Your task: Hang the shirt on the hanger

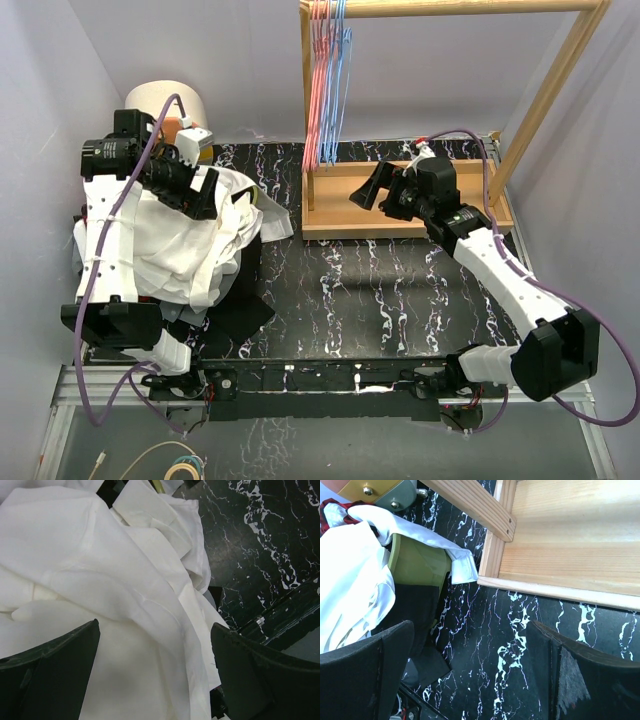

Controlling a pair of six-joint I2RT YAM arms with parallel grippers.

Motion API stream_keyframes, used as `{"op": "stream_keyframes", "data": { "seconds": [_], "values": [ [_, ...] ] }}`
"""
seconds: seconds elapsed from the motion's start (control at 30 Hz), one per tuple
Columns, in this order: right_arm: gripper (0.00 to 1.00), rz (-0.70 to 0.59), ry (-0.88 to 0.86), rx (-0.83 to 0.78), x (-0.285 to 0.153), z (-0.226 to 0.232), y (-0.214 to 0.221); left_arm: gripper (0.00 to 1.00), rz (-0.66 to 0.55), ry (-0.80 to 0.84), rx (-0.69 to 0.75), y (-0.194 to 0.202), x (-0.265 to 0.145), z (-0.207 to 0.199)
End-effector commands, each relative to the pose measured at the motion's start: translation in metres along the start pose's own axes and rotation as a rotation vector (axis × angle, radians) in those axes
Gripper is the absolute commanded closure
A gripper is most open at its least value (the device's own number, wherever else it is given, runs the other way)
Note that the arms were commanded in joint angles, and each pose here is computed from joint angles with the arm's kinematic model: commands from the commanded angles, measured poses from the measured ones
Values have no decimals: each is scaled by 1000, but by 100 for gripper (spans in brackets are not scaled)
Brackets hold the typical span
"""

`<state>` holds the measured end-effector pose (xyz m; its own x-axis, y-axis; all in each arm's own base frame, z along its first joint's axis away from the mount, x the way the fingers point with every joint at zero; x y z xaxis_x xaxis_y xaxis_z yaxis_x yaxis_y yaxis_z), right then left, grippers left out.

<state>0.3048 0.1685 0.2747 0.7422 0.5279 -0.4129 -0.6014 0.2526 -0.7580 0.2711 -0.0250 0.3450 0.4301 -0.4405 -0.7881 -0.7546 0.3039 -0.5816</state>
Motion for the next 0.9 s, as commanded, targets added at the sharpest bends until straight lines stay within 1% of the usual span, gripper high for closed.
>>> {"op": "stream_keyframes", "data": {
  "seconds": [0.0,0.03,0.07,0.17,0.2,0.23,0.3,0.37,0.4,0.43,0.5,0.53,0.57,0.63,0.77,0.8,0.87],
  "values": [
    [2,-90,-50,-38,-12,12,-15,16,35,-53,14,10,3,2],
    [2,-88,-50,-38,-13,11,-14,23,45,-50,15,12,4,1],
    [2,-84,-52,-39,-13,12,-13,33,59,-42,17,15,5,0],
    [2,-74,-104,-64,-15,17,-11,75,86,-13,30,20,4,-8],
    [2,-70,-161,-91,-18,22,-9,93,88,-5,38,20,2,-12],
    [2,-75,-233,-127,-23,30,-8,100,84,-4,47,19,-2,-15],
    [2,-74,-448,-226,-38,52,0,100,33,-27,67,10,-18,-22],
    [2,-74,-640,-371,-52,84,14,100,-81,-80,114,-7,-46,-31],
    [2,-85,-690,-448,-56,102,23,100,-158,-108,138,-17,-64,-37],
    [2,-105,-710,-529,-59,123,34,100,-231,-130,161,-26,-80,-43],
    [2,-139,-675,-660,-56,156,55,100,-370,-158,202,-38,-108,-56],
    [2,-145,-652,-705,-51,169,64,100,-421,-164,220,-41,-118,-61],
    [2,-156,-622,-725,-45,178,68,100,-459,-167,238,-43,-126,-65],
    [2,-205,-593,-719,-33,189,72,100,-497,-176,258,-44,-135,-70],
    [2,-439,-632,-629,-33,203,60,100,-547,-199,281,-46,-147,-74],
    [2,-491,-616,-609,-33,205,52,100,-556,-200,287,-46,-149,-76],
    [2,-553,-543,-587,-26,207,38,100,-564,-199,293,-45,-152,-78]
  ]
}}
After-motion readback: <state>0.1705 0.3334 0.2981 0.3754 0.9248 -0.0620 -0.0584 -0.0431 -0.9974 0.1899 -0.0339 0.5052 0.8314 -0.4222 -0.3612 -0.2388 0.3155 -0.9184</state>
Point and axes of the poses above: each gripper's point midway between its finger pads, its own x axis out along the fingers, its own z axis along the line the jaws close on, y = z × x, the point moved 6 cm from there along -x, back along the fingers, and after that the axes turned 8 degrees about -x, right-handed, at the moved point
